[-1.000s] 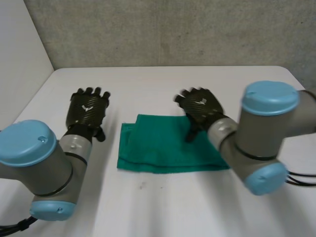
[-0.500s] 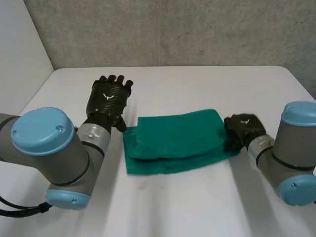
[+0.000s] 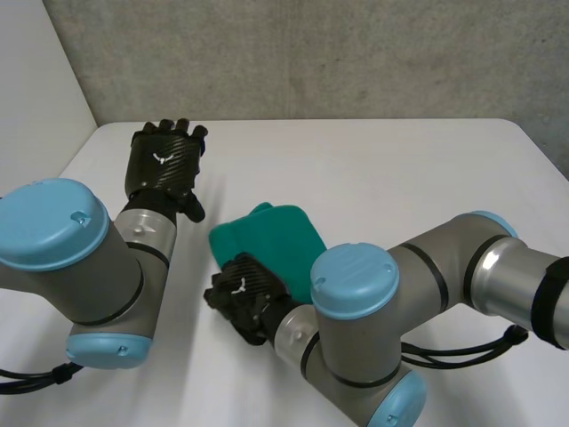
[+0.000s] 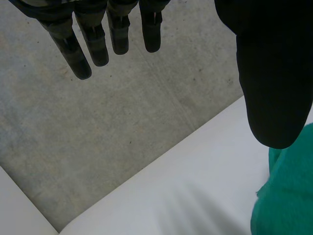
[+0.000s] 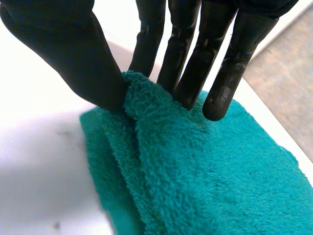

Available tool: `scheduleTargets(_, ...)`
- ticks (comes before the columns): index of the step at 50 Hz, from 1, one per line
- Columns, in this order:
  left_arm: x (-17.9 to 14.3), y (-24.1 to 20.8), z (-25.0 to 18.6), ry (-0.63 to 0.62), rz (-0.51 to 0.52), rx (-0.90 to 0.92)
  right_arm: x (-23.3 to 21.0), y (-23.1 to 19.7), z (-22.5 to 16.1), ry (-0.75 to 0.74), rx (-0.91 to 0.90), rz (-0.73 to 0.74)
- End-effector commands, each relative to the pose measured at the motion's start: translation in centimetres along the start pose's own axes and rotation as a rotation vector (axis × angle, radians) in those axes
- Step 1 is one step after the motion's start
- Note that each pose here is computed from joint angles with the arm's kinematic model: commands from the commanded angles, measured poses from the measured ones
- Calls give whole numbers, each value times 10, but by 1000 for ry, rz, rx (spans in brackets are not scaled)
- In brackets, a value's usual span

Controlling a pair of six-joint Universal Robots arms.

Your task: Fold the towel.

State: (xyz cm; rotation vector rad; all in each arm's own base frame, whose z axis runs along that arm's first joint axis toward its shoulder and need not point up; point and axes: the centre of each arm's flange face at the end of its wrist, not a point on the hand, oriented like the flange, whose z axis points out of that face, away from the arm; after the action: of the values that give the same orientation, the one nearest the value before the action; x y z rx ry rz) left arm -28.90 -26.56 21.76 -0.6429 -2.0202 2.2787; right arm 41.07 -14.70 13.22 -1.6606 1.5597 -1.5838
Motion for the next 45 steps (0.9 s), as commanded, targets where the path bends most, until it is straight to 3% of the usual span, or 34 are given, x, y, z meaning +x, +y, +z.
scheduleTargets(1, 6, 1, 1, 20, 0, 1, 72, -4, -18, 281, -34, 214)
scheduleTargets(8, 25, 4, -7, 74, -7, -13, 111, -6, -32, 384, 9, 414)
scheduleTargets(15, 37, 7, -24, 140, -98, -121, 136, -2, -32, 407, 29, 518)
scheduleTargets(22, 49, 36, -34, 185, -192, -349, 133, 42, -11, 338, -148, 613)
scheduleTargets(27, 55, 65, -39, 192, -158, -506, 124, 69, -1, 303, -265, 647)
scheduleTargets(33, 52, 69, -39, 187, -151, -530, 128, 72, -2, 306, -275, 656)
scheduleTargets(36, 46, 47, -35, 184, -172, -469, 136, 64, -7, 324, -248, 653)
scheduleTargets(39, 39, 22, -33, 178, -192, -395, 156, 28, -23, 380, -147, 616)
scheduleTargets(45, 11, -53, -17, 121, -257, -168, 223, -25, -84, 735, 86, 520)
